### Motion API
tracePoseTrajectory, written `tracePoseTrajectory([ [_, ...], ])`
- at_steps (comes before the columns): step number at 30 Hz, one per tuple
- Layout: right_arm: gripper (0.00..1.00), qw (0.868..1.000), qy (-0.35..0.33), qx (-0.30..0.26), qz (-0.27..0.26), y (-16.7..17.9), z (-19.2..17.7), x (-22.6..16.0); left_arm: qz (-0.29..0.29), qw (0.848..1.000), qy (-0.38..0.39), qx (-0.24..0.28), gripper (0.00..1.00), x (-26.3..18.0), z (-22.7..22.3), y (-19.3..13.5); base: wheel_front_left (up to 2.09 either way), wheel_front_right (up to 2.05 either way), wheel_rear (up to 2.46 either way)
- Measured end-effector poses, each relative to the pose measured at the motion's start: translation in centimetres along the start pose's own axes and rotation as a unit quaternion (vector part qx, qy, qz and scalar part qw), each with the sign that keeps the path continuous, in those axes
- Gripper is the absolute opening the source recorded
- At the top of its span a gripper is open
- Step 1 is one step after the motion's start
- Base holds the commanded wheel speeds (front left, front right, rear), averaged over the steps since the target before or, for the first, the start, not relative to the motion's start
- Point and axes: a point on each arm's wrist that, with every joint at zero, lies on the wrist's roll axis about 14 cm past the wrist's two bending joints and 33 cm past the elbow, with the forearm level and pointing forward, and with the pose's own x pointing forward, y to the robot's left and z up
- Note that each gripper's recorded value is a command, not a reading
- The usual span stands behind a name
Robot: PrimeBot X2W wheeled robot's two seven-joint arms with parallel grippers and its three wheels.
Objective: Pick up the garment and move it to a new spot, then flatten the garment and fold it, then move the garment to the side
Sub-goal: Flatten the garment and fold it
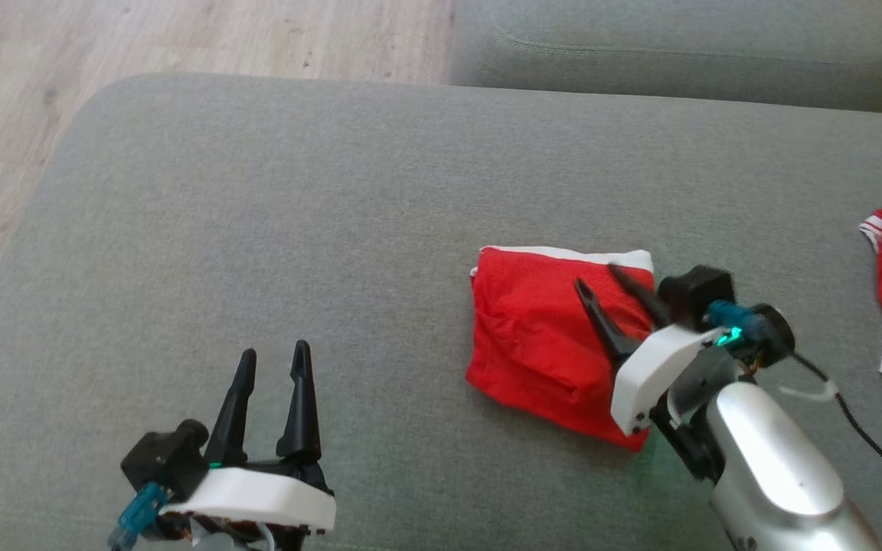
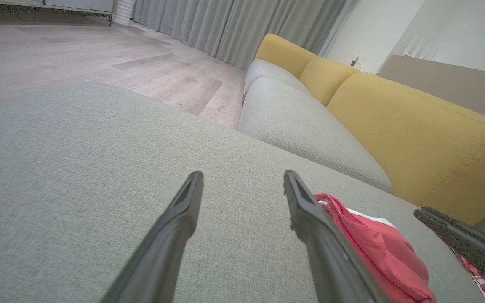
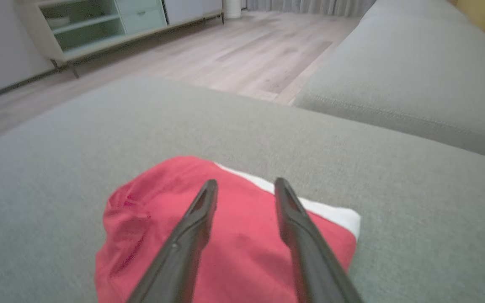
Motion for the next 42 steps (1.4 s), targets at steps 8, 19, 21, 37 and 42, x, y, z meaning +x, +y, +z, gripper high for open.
tracePoseTrajectory([
  [8,0.0,0.995,0.079,-0.04,0.047,2.9,-4.9,0.5,0.021,1.0,-0.003,0.0,1.0,-0.5,0.1,1.2,0.0,0.0,0.0],
  [19,0.0,0.984,0.088,-0.065,0.143,9.3,-5.4,1.8,0.032,0.999,-0.004,-0.001,1.0,-0.7,0.2,1.8,0.0,0.0,0.0],
  [21,0.0,0.981,0.095,-0.068,0.154,10.0,-5.9,1.6,0.032,0.999,-0.004,-0.001,1.0,-0.7,0.1,1.8,0.0,0.0,0.0],
  [37,1.0,0.993,-0.067,-0.007,0.095,6.5,1.7,1.1,0.001,1.0,-0.01,0.004,1.0,0.2,0.4,0.0,0.0,0.0,0.0],
  [42,1.0,0.994,-0.109,0.015,0.021,2.2,3.4,-0.6,-0.019,0.999,-0.012,0.026,1.0,0.3,0.4,-0.9,0.0,0.0,0.0],
])
